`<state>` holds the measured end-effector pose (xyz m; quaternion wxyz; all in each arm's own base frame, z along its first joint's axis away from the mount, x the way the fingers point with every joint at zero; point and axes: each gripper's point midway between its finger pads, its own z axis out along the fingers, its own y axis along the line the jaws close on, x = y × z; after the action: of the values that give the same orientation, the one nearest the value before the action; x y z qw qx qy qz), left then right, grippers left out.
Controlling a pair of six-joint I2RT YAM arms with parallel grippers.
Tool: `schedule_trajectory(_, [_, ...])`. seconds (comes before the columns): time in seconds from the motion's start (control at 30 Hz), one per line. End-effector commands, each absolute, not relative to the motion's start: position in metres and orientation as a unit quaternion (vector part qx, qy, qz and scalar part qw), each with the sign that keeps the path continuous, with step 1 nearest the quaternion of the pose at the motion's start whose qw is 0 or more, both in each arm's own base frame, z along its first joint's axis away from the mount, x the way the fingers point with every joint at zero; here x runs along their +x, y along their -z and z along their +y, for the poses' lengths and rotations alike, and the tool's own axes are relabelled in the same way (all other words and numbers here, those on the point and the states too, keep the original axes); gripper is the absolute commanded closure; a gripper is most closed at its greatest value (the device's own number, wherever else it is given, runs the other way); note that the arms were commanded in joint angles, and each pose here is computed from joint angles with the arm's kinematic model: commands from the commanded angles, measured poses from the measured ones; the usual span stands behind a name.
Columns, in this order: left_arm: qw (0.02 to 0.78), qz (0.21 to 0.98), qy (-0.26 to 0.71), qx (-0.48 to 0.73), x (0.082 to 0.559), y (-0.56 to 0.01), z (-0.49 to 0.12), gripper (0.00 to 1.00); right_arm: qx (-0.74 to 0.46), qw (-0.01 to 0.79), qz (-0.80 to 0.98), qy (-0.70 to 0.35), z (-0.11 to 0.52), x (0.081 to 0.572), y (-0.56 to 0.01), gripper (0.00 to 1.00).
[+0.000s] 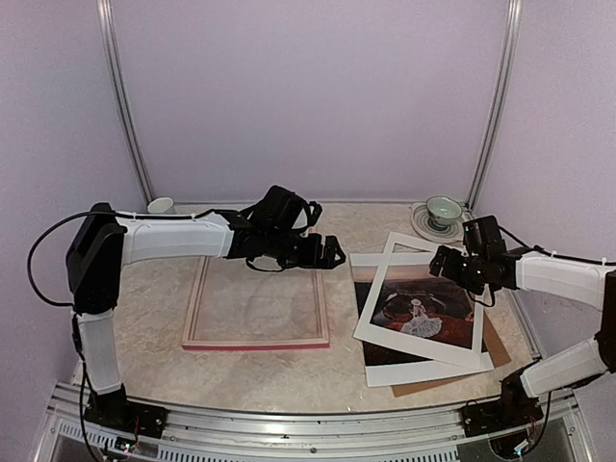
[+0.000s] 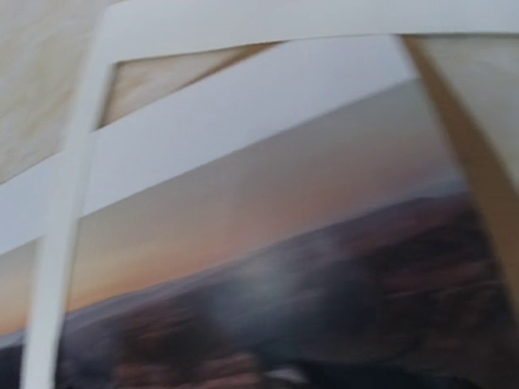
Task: Put the photo into the frame
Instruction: Pick up the mat board from the photo.
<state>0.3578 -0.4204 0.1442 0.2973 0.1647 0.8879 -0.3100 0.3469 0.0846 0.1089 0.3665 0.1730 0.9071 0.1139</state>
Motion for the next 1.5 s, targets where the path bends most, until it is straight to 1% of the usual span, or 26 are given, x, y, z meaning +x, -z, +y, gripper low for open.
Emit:
schedule_trajectory(0.0, [0.266,0.881,0.334,0.201,0.343,-0.138,-0.452,0.01,0.221,0.369,0.896,-0.104,0.058,0.345,-0.103,0.01])
schedule_trajectory(0.17, [0.232,0.885,0.333,0.229,0.322,-0.124,-0.473,0.01,0.262,0.360,0.893,-0.064,0.025,0.337,-0.093,0.01])
schedule_trajectory(0.33, [0.200,0.889,0.328,0.249,0.306,-0.109,-0.488,0.01,0.294,0.361,0.883,-0.055,-0.001,0.331,-0.090,0.01])
schedule_trajectory(0.53, [0.170,0.896,0.316,0.261,0.296,-0.100,-0.488,0.01,0.296,0.357,0.884,-0.052,-0.005,0.334,-0.088,0.01])
schedule_trajectory(0.67, [0.113,0.904,0.310,0.274,0.287,-0.078,-0.491,0.01,0.299,0.348,0.888,-0.030,-0.011,0.337,-0.085,0.01])
schedule_trajectory(0.77, [0.088,0.907,0.303,0.277,0.277,-0.062,-0.489,0.01,0.305,0.345,0.887,-0.025,-0.014,0.337,-0.080,0.01])
schedule_trajectory(1.13, [0.034,0.898,0.330,0.288,0.255,-0.039,-0.495,0.01,0.341,0.333,0.879,-0.008,-0.032,0.340,-0.068,0.01])
schedule_trajectory(1.47, [0.013,0.894,0.340,0.292,0.243,-0.029,-0.502,0.01,0.354,0.331,0.875,0.004,-0.039,0.344,-0.063,0.01])
